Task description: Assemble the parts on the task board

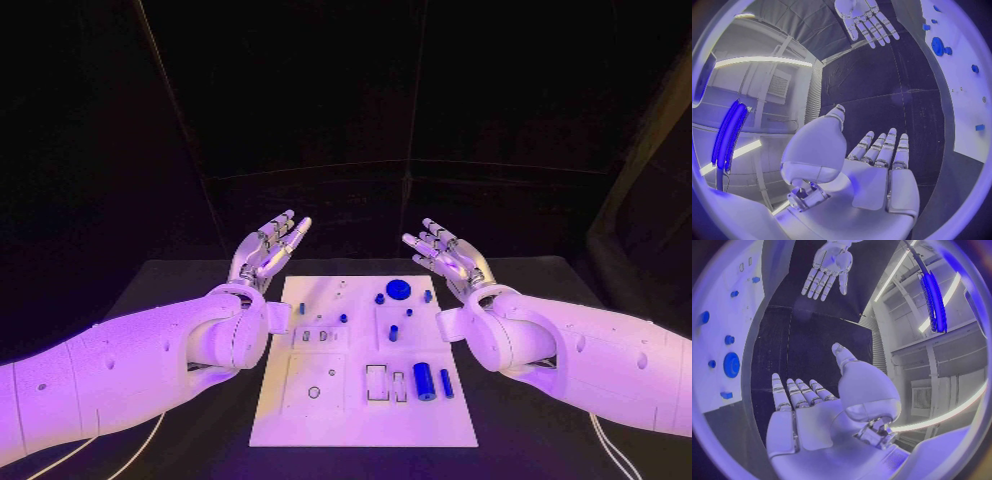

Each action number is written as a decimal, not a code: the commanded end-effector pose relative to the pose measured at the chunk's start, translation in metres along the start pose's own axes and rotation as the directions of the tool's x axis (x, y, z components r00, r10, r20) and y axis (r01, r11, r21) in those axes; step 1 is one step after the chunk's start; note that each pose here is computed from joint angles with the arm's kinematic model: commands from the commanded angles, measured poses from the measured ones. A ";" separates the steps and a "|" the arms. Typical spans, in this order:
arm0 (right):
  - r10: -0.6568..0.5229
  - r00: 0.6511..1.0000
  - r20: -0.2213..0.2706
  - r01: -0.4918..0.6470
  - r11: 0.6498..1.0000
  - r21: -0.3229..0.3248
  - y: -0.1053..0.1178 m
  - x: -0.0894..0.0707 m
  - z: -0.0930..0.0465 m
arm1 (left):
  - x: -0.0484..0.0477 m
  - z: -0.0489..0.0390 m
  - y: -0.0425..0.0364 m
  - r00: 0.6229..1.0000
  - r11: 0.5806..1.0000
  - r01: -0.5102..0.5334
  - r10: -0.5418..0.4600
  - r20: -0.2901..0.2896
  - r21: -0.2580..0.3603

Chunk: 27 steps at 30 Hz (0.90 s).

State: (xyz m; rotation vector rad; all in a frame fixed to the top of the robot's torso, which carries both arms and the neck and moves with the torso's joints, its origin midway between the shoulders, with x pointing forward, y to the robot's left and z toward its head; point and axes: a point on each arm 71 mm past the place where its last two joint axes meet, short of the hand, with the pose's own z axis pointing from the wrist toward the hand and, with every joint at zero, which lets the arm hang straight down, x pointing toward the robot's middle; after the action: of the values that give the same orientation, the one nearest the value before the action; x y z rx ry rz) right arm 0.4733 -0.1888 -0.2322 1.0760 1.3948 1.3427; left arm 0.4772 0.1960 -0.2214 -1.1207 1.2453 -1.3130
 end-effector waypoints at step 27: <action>-0.575 0.810 -0.119 0.531 0.804 -0.267 0.031 -0.033 0.024 | -0.0111 -0.0115 -0.0098 0.980 0.994 0.100 -0.092 -0.179 0.040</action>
State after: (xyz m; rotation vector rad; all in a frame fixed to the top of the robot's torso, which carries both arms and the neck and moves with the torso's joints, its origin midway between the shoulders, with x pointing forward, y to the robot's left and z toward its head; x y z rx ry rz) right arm 0.5037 -0.2179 -0.2036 0.4969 1.4865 1.1984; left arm 0.4687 0.2142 -0.2163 -1.1021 1.2758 -1.4529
